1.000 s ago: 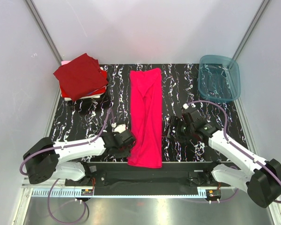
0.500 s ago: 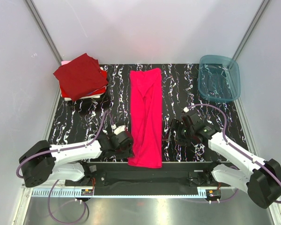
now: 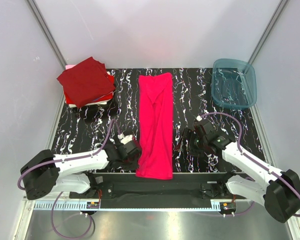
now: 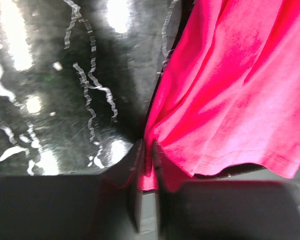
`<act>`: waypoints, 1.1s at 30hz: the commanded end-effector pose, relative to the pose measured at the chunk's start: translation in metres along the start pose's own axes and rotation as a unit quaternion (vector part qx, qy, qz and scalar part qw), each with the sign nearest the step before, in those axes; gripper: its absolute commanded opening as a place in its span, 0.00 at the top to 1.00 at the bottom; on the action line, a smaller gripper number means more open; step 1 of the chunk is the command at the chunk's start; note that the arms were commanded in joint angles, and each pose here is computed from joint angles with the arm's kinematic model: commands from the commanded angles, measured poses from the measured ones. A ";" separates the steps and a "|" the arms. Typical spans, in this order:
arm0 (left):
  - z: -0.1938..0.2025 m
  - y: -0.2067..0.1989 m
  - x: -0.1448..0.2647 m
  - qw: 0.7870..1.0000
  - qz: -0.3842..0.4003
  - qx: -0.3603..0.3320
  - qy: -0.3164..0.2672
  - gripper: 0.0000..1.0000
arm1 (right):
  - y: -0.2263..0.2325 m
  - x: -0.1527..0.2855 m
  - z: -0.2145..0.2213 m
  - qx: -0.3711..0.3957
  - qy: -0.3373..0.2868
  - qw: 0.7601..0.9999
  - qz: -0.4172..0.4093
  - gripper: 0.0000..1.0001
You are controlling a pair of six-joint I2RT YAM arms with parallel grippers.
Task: Fold and stack the t-shirts
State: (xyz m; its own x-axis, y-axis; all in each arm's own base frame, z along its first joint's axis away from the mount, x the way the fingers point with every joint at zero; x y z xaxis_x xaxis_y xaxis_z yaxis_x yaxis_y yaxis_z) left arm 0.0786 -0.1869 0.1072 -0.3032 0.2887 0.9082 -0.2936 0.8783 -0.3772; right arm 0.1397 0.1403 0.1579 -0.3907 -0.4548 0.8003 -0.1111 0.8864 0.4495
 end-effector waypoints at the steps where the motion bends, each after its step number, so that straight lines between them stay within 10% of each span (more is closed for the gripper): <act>1: -0.007 -0.003 0.011 1.000 -0.012 0.003 -0.025 0.95 | 0.000 -0.004 -0.004 -0.004 -0.018 1.000 -0.001 0.16; 17: -0.021 0.001 0.065 0.996 -0.030 0.007 -0.083 1.00 | -0.006 -0.025 0.001 -0.012 0.005 1.000 0.011 0.16; 33: -0.015 0.018 0.039 0.994 -0.079 0.001 -0.076 0.80 | -0.005 -0.027 0.002 -0.008 0.011 1.000 -0.001 0.17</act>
State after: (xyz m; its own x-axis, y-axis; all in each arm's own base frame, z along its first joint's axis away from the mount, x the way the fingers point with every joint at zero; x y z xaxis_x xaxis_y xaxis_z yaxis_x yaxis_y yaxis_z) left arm 0.0715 -0.1545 0.1400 -0.3525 0.1108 0.9293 -0.3445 0.9079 -0.2389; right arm 0.1451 0.1445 0.1305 -0.3514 -0.4342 0.8295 -0.0816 0.8968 0.4348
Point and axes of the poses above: each gripper's point midway between its finger pads, its own x axis back along the fingers, its own y axis along the line the jaws close on, z = x × y, the point moved 10 cm from there along x, back along the fingers, and after that the axes turned 12 degrees about x, right-handed, at the moved point
